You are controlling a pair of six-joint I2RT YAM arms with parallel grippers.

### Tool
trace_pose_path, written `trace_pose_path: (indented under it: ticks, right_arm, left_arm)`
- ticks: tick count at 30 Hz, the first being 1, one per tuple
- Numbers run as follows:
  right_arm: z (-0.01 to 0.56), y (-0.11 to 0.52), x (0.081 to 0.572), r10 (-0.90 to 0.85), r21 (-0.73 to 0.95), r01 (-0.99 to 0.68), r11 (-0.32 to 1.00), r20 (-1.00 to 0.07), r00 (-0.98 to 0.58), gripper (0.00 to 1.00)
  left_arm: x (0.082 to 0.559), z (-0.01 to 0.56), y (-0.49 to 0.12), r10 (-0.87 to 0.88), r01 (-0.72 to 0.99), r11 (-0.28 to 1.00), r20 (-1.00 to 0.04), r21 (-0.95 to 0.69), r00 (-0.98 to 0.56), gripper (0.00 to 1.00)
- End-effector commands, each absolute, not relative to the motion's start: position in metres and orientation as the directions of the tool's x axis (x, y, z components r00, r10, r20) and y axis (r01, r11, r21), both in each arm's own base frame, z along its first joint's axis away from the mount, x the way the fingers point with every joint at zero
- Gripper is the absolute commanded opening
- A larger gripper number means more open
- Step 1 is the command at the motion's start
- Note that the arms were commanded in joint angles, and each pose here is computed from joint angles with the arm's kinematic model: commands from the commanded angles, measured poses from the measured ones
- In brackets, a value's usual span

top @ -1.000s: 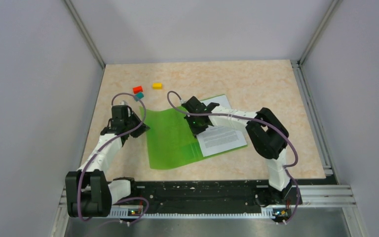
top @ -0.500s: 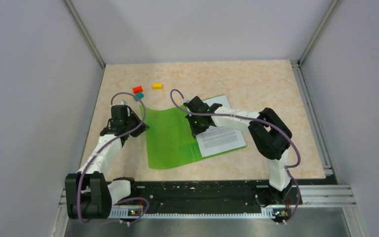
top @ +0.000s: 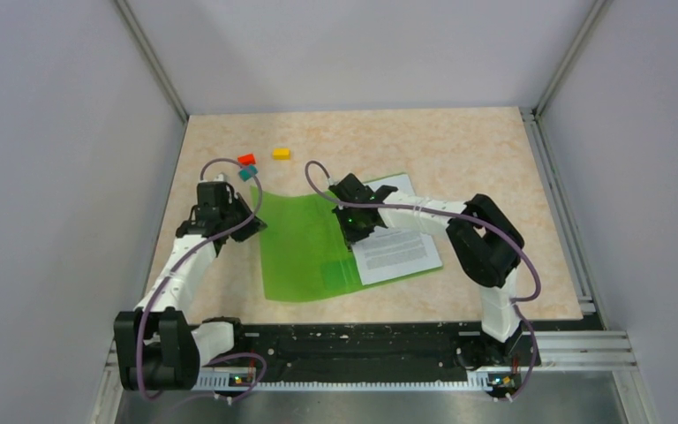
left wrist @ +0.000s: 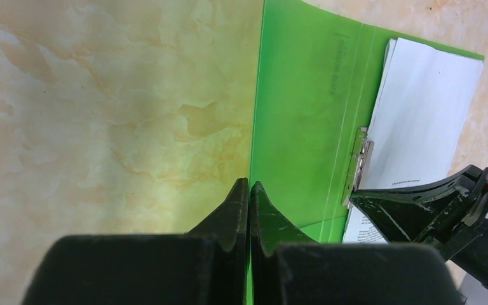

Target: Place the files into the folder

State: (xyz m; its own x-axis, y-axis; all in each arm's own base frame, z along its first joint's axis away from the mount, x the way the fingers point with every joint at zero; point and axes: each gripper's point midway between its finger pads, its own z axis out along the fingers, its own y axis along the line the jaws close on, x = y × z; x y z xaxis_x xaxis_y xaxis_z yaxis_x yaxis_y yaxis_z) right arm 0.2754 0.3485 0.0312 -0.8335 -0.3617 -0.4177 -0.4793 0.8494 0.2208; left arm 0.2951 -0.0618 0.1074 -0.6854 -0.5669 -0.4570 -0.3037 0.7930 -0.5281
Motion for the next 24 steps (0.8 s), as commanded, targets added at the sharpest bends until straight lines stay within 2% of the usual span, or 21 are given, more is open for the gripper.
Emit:
trace_pose_path:
  ticks: [1,11,15,21,24]
  right_arm:
    - [0.053,0.367,0.252,-0.374,0.284,-0.513,0.81,-0.424,-0.825,0.0]
    - [0.1,0.361,0.266,-0.317,0.273,-0.511,0.815,-0.529,-0.787,0.0]
    - [0.118,0.34,0.283,-0.246,0.285,-0.47,0.835,-0.571,-0.783,0.08]
    - [0.118,0.269,0.317,-0.066,0.306,-0.301,0.903,-0.594,-0.802,0.16]
    - [0.11,0.229,0.329,0.046,0.329,-0.191,0.925,-0.595,-0.802,0.17]
  left_arm:
    - [0.29,0.12,-0.083,-0.497,-0.215,0.803,-0.426,-0.556,-0.756,0.0]
    - [0.304,0.147,-0.086,-0.373,-0.082,0.849,-0.482,-0.522,-0.793,0.0]
    - [0.313,0.163,-0.081,-0.343,-0.058,0.871,-0.519,-0.488,-0.783,0.0]
    - [0.324,0.203,-0.071,-0.28,-0.007,0.909,-0.597,-0.417,-0.752,0.0]
    - [0.33,0.232,-0.073,-0.261,0.043,0.91,-0.649,-0.413,-0.715,0.0]
